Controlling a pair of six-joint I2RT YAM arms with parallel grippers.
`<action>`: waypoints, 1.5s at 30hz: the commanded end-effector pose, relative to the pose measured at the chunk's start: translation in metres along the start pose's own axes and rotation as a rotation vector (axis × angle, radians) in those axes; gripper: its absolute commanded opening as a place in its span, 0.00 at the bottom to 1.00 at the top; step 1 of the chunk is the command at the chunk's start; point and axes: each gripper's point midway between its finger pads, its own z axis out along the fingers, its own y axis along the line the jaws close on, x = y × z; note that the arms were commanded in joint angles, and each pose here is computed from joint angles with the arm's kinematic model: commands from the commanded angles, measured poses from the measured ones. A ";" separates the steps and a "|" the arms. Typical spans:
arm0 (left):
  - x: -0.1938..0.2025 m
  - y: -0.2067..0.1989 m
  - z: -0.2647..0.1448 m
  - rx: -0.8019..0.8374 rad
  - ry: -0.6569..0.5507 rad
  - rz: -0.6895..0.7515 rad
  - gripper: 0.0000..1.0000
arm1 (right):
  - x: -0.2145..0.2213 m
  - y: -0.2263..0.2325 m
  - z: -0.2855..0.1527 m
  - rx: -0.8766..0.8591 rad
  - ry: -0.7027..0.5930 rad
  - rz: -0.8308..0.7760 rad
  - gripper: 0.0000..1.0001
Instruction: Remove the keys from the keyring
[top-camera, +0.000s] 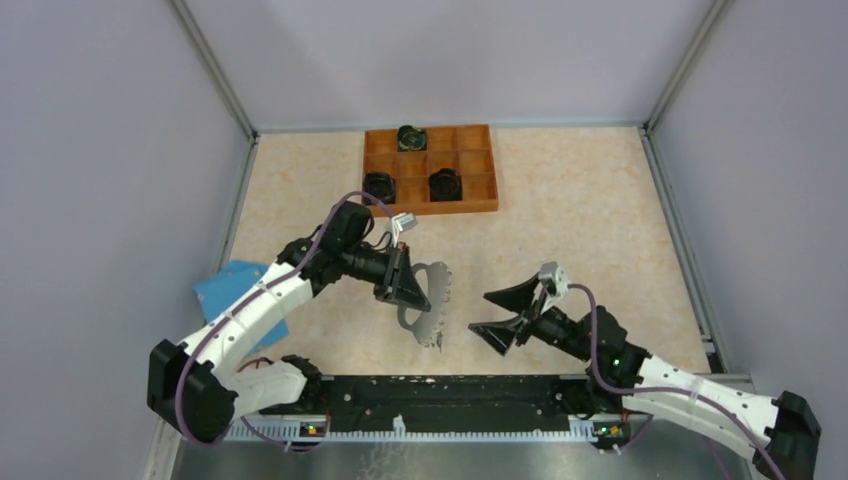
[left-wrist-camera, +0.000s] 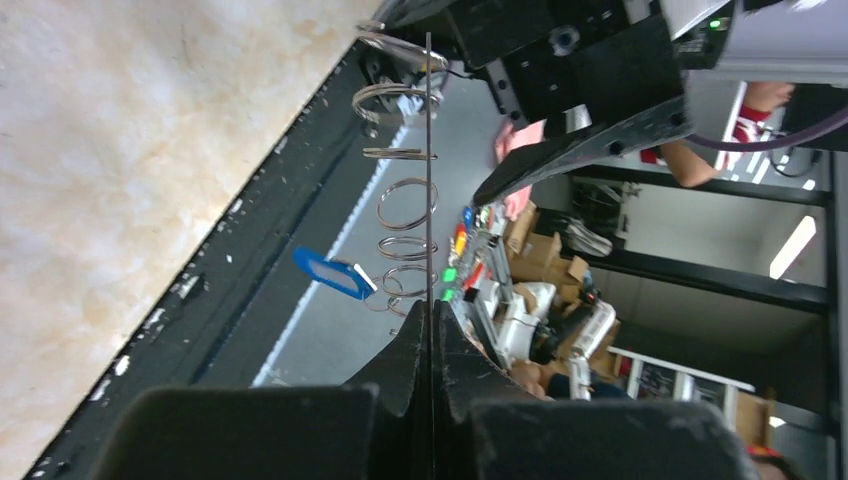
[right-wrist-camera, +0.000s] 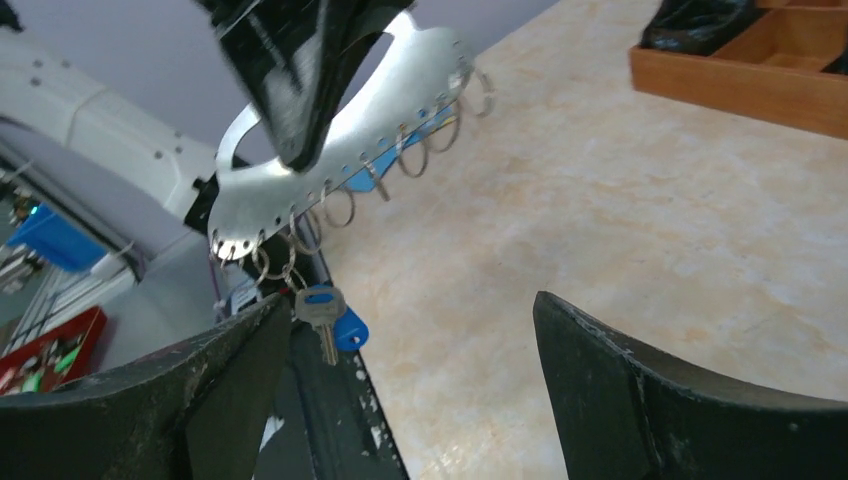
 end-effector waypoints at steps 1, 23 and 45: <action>0.006 -0.027 -0.007 0.171 0.066 -0.051 0.00 | -0.007 0.035 -0.002 -0.161 -0.095 -0.169 0.89; -0.001 -0.047 -0.016 0.282 0.063 -0.059 0.00 | -0.008 0.075 0.019 -0.209 -0.217 -0.434 0.87; 0.002 -0.055 -0.022 0.291 0.028 -0.051 0.00 | -0.002 0.101 0.033 -0.302 -0.166 -0.333 0.59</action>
